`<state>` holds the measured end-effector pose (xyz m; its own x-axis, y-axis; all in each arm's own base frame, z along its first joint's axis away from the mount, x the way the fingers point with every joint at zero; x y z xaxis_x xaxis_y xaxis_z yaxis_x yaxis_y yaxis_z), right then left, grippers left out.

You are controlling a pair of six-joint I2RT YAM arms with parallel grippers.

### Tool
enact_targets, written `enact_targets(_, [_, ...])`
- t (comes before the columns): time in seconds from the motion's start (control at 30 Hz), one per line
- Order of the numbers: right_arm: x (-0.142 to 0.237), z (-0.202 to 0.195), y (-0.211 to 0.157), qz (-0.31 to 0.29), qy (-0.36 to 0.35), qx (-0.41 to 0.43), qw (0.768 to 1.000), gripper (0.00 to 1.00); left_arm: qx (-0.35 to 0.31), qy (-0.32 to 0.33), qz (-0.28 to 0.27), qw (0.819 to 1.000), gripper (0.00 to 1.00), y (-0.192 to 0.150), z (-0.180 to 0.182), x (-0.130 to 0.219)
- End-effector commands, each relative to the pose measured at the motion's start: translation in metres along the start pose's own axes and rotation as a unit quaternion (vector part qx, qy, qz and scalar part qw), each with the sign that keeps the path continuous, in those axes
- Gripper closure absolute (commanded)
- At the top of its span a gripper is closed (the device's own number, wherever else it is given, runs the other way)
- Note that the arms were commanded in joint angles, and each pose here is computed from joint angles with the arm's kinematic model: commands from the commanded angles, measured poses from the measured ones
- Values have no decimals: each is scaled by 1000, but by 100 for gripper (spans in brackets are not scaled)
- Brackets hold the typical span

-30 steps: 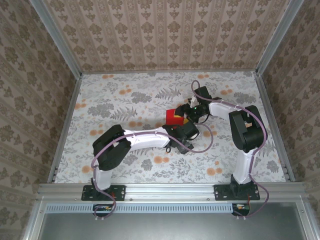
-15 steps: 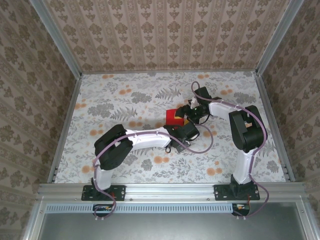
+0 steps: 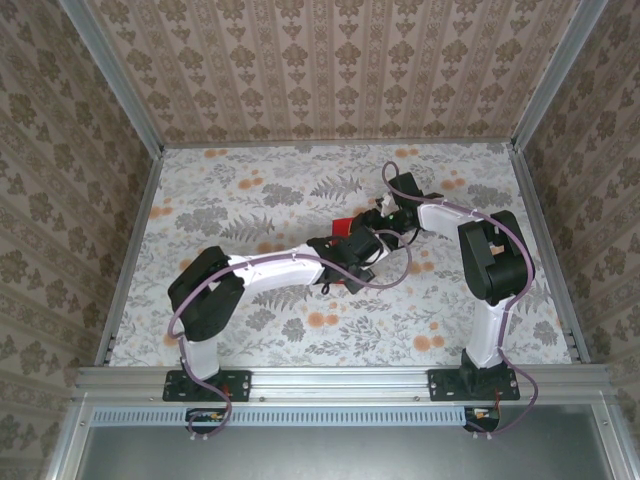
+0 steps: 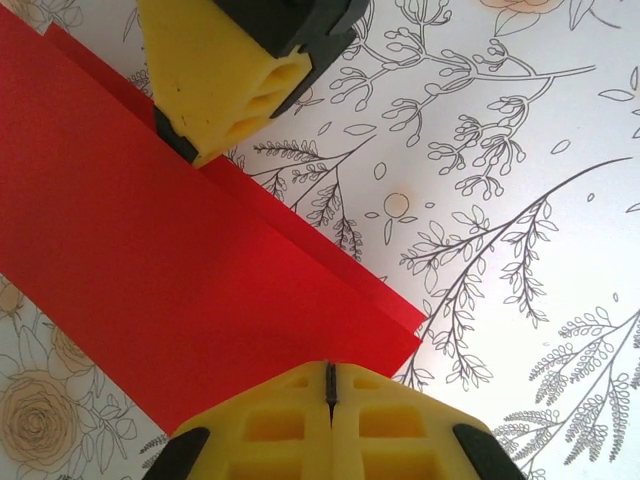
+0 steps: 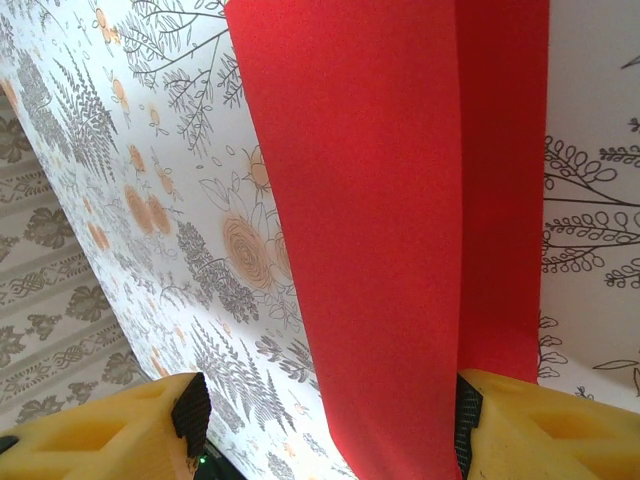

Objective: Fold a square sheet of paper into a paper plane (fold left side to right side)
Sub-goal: Fold the triangle a second time at the center of the table.

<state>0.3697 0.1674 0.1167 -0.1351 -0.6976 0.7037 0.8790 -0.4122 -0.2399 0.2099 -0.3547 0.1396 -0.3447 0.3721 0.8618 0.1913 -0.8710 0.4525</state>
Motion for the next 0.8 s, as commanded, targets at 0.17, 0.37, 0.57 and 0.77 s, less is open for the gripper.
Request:
enact_targets(0.17, [7,17,0,3,36,-4,999,34,0,-41,-22,999,52,4,-10,1])
enact_targets(0.37, [11,22,-2,3,45,-2,999,34,-16,1,11,1000,37,1,-10,-10])
enact_targets(0.57, [12,25,-3,4,51,-4,999,34,-24,42,36,998,35,0,-6,-19])
enact_targets(0.77, [10,23,-4,5,48,-6,999,34,-31,72,47,996,39,2,-4,-22])
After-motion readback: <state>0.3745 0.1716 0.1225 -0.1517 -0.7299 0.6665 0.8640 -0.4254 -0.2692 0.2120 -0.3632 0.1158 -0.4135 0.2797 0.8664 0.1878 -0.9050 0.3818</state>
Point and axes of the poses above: each hand's point on the last joint's axis, 136 mm out from that joint toward the fingers, its own x axis back along the fingers, its own z axis along the line the jaws close on, y = z × x, the point moved 8 cm from there along x, back along the fingers, and after that the axes turned 15 degrees about -x, right-handed, at the moved point
